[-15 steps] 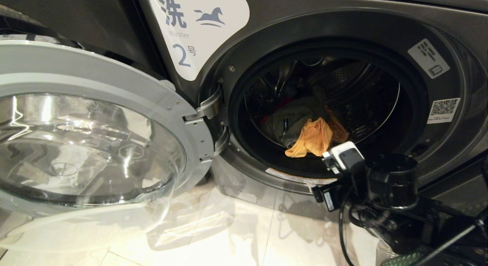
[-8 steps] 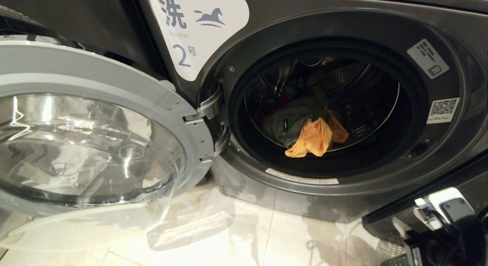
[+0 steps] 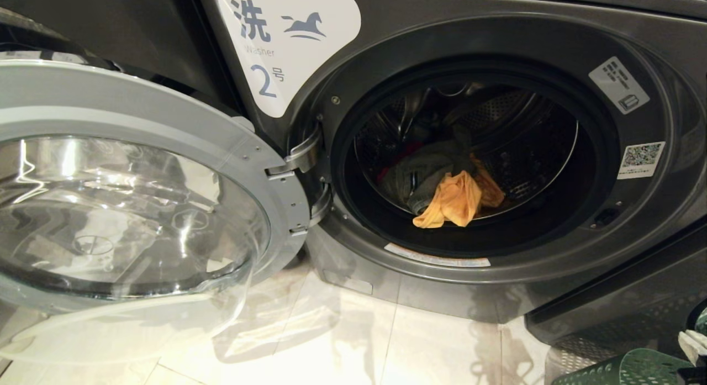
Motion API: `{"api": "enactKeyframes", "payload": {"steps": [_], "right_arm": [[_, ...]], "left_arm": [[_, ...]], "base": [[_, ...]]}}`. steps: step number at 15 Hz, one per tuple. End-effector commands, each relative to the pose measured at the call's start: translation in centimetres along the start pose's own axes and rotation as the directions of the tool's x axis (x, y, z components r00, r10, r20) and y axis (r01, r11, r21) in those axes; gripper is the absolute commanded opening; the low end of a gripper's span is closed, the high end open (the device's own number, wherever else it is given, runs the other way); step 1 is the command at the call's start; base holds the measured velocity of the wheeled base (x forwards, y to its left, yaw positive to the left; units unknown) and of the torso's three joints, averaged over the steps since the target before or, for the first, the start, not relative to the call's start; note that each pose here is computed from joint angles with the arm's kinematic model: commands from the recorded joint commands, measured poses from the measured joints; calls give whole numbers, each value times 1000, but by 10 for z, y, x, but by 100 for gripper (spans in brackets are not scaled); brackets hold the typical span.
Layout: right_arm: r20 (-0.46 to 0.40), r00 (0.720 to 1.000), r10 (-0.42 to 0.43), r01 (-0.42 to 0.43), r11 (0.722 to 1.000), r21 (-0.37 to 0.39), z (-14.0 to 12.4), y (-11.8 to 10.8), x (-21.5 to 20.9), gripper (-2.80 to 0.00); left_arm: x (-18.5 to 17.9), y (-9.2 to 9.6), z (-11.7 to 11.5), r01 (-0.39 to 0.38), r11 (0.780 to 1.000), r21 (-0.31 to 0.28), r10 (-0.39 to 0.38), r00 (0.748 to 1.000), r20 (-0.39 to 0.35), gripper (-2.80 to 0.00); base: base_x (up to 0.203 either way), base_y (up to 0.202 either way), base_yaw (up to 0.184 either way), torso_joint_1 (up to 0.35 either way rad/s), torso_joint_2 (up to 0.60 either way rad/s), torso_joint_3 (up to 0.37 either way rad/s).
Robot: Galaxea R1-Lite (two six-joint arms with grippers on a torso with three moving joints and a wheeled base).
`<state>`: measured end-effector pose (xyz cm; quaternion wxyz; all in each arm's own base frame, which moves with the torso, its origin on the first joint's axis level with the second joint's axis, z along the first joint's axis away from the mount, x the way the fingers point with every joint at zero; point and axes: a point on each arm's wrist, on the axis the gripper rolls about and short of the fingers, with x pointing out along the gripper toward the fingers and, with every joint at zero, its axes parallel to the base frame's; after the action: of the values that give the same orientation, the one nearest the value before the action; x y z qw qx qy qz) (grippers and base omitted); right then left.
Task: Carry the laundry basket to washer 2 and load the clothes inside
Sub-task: Place the clothes into the washing machine, then close the washing machine door with the left hand
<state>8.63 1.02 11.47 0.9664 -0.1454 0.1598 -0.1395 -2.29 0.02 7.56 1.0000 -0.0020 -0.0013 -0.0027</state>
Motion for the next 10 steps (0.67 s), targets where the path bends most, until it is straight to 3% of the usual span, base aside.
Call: {"api": "enactKeyframes", "payload": {"steps": [1, 3, 6, 10], "right_arm": [[-24, 1000, 9, -9, 1000, -11, -7, -4, -7, -280], [-117, 991, 60, -67, 996, -51, -25, -7, -16, -280], [-164, 981, 105, -114, 992, -50, -38, -12, -26, -280], [-132, 984, 123, -131, 990, -55, -36, -13, -28, -280]], "left_arm": [[0, 0, 0, 0, 1000, -1, 0, 1000, -1, -280], [0, 0, 0, -1, 1000, -1, 1, 1000, -1, -280], [0, 0, 0, -1, 1000, -1, 1, 1000, -1, -280], [0, 0, 0, -1, 1000, -1, 1, 1000, -1, -280]], "base": [[0, 0, 0, 0, 0, 0], [0, 0, 0, 0, 0, 0], [0, 0, 0, 0, 0, 0], [0, 0, 0, 0, 0, 0]]}}
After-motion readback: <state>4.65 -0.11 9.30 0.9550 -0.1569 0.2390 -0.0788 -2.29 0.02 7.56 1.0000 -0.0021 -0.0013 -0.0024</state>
